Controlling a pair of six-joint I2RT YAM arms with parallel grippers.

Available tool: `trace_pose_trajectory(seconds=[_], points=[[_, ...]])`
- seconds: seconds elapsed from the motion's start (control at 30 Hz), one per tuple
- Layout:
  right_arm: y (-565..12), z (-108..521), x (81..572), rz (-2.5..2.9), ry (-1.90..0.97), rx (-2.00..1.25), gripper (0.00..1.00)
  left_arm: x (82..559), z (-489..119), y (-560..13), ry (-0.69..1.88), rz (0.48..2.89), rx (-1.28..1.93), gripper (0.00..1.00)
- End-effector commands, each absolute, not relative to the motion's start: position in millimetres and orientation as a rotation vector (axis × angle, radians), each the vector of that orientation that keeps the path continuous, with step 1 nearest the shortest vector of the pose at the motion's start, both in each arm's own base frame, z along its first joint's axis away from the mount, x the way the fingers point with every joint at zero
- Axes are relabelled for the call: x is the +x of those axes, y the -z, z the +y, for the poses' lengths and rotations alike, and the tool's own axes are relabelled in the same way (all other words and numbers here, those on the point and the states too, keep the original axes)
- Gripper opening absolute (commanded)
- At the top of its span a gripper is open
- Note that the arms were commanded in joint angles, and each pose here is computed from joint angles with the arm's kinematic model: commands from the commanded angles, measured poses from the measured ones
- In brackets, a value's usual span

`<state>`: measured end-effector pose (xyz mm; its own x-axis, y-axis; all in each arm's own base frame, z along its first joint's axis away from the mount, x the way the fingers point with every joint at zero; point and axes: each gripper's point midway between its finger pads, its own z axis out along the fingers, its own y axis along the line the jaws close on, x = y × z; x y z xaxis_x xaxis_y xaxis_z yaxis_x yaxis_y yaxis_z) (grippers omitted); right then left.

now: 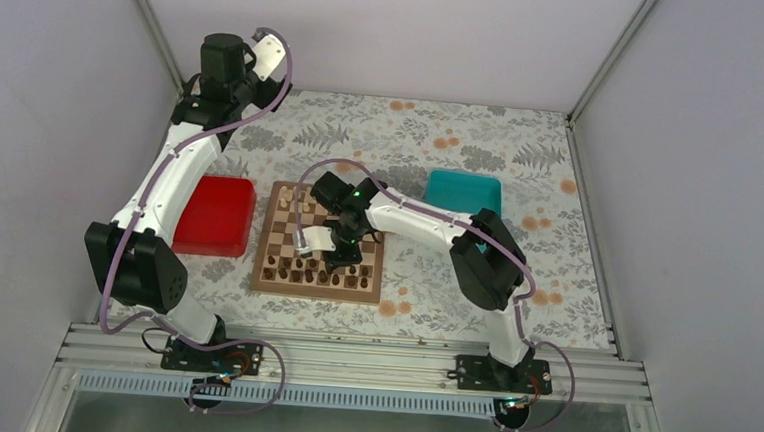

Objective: Set up the chess pieces on the board
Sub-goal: Place the chess piece on the chessboard.

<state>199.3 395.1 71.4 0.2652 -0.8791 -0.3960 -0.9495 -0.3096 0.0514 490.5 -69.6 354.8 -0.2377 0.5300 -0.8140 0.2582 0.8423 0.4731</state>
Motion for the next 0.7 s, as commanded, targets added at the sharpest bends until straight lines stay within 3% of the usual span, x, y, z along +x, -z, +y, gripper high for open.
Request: trace_pose_trajectory(seconds=[0.0, 0.27, 0.67], points=[[-68.3, 401.5, 192.0, 1.693, -0.563, -2.364, 0.24, 487.9, -66.7, -366.9, -0.278, 1.799, 0.570, 1.00], [-61.4, 400.6, 192.1, 1.700, -0.548, -2.375, 0.24, 487.3, -66.7, -366.6, -0.278, 1.799, 0.570, 1.00], [-61.7, 403.1, 195.2, 1.688, -0.534, -2.361, 0.16, 486.4, -66.6, -366.0, -0.277, 1.800, 0.569, 1.00]])
